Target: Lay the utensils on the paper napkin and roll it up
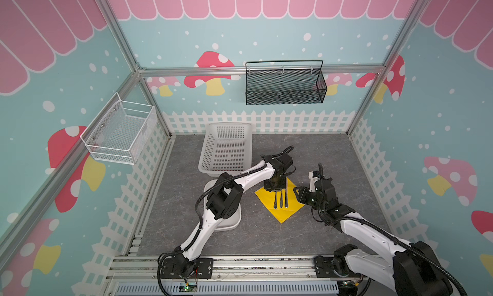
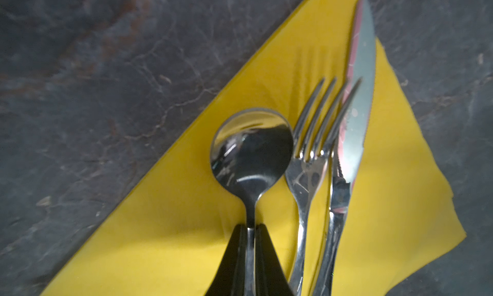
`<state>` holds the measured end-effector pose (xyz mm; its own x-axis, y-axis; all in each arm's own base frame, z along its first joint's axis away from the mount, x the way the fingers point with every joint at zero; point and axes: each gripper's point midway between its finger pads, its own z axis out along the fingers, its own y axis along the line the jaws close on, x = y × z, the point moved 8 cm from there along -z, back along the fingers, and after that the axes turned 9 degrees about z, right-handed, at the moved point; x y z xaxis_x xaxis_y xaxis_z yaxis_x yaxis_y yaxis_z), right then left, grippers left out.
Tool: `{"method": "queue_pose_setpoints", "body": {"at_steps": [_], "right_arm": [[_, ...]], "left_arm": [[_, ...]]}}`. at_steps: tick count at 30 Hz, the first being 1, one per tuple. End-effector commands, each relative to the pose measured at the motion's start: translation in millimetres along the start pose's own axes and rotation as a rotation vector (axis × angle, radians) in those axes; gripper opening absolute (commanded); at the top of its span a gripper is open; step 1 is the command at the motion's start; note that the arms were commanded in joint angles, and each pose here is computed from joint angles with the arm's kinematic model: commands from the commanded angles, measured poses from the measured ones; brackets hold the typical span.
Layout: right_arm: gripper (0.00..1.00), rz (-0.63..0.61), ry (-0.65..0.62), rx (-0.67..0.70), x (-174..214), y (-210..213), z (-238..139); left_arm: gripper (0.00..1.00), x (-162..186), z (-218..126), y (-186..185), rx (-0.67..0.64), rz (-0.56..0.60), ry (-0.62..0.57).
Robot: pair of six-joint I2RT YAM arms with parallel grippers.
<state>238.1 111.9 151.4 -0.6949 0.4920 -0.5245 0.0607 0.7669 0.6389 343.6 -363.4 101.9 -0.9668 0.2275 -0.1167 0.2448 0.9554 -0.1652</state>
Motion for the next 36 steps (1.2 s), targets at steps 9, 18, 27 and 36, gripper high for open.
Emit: {"method": "queue_pose_setpoints", "body": {"at_steps": [9,18,27,36], "right_arm": [[0.32,0.022,0.015,0.018,5.0,-6.8,-0.3],[0.32,0.025,0.022,0.021,6.4,-8.2,0.5],[0.32,0.022,0.022,0.020,6.7,-8.6,-0.1],[0.35,0.004,0.030,0.004,6.5,-6.1,-0.7]], "left_arm": [[0.11,-5.1,-3.5,-1.7,-0.017,-0.001,-0.023],[0.11,-8.4,-7.3,-3.9,-0.005,-0.009,-0.046],[0.12,-8.3,-13.6,-5.8,0.015,-0.010,-0.054],[0.20,-6.8,-58.1,-5.7,0.032,-0.007,-0.153]]}}
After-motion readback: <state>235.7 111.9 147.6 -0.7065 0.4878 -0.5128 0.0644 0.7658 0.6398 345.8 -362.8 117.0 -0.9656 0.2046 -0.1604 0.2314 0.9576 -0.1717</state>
